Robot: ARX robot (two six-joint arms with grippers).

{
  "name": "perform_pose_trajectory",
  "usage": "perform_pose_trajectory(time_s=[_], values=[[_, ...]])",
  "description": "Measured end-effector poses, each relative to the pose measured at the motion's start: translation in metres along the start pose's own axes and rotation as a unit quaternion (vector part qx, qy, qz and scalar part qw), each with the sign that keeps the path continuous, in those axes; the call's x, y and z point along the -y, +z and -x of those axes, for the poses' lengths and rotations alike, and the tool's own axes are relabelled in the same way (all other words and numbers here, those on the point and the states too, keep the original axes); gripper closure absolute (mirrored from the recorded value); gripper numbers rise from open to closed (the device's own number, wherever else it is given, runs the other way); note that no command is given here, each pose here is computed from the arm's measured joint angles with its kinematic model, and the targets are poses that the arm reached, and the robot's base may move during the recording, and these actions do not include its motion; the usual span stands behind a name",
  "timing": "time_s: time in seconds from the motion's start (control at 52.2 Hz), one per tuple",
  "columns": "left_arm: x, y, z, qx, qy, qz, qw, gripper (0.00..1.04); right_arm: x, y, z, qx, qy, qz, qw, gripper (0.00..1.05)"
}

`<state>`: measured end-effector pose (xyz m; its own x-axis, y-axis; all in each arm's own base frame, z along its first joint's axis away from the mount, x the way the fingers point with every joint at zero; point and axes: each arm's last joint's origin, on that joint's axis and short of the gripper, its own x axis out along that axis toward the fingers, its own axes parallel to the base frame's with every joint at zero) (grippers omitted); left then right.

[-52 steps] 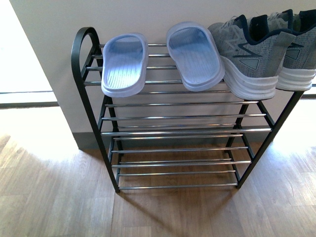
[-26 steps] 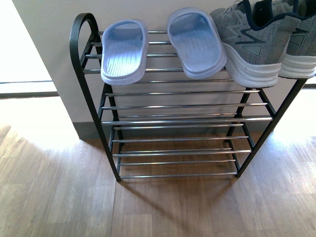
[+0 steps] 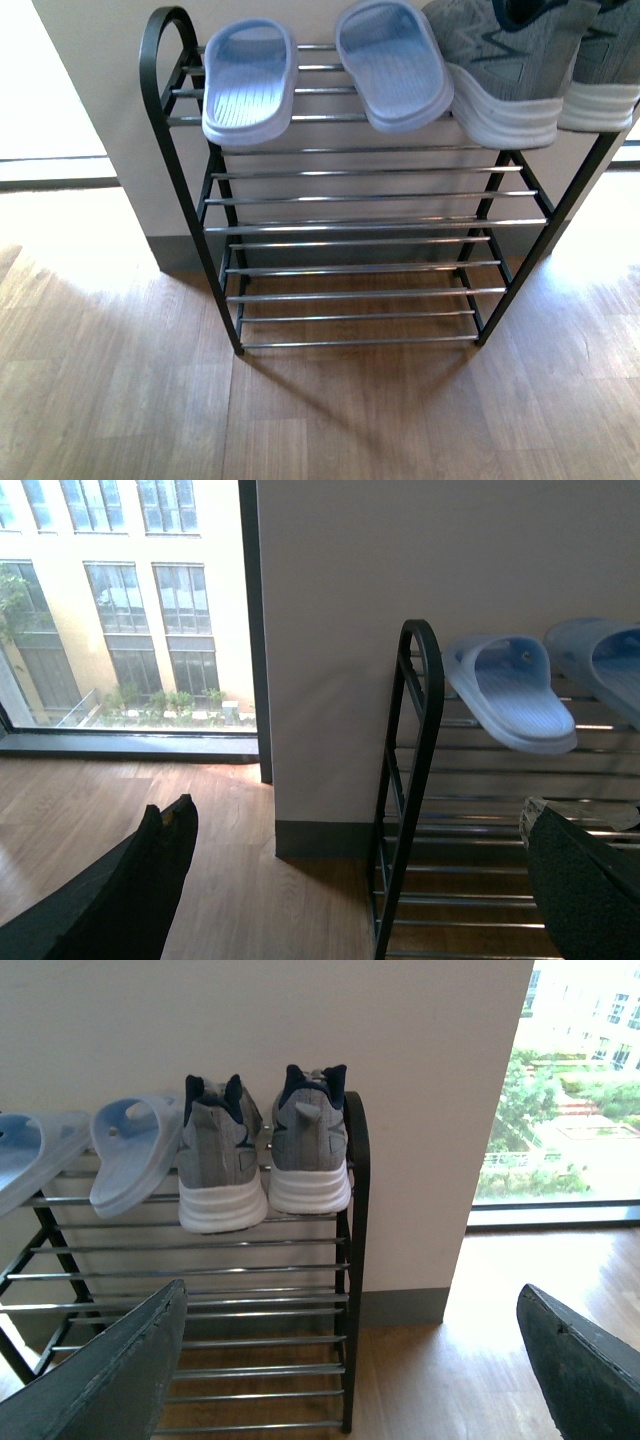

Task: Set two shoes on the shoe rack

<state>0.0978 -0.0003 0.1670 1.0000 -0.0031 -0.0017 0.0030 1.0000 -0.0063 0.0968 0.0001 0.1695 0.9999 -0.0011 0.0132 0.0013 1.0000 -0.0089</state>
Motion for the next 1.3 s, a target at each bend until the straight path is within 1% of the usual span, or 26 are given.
perform_pose_trajectory(time_s=[1.303], values=[[0.0,0.0,0.0,0.0,0.0,0.0,1.0,0.09,-0.0001,0.0,0.0,0.0,0.001,-0.001,1.0,0.09]])
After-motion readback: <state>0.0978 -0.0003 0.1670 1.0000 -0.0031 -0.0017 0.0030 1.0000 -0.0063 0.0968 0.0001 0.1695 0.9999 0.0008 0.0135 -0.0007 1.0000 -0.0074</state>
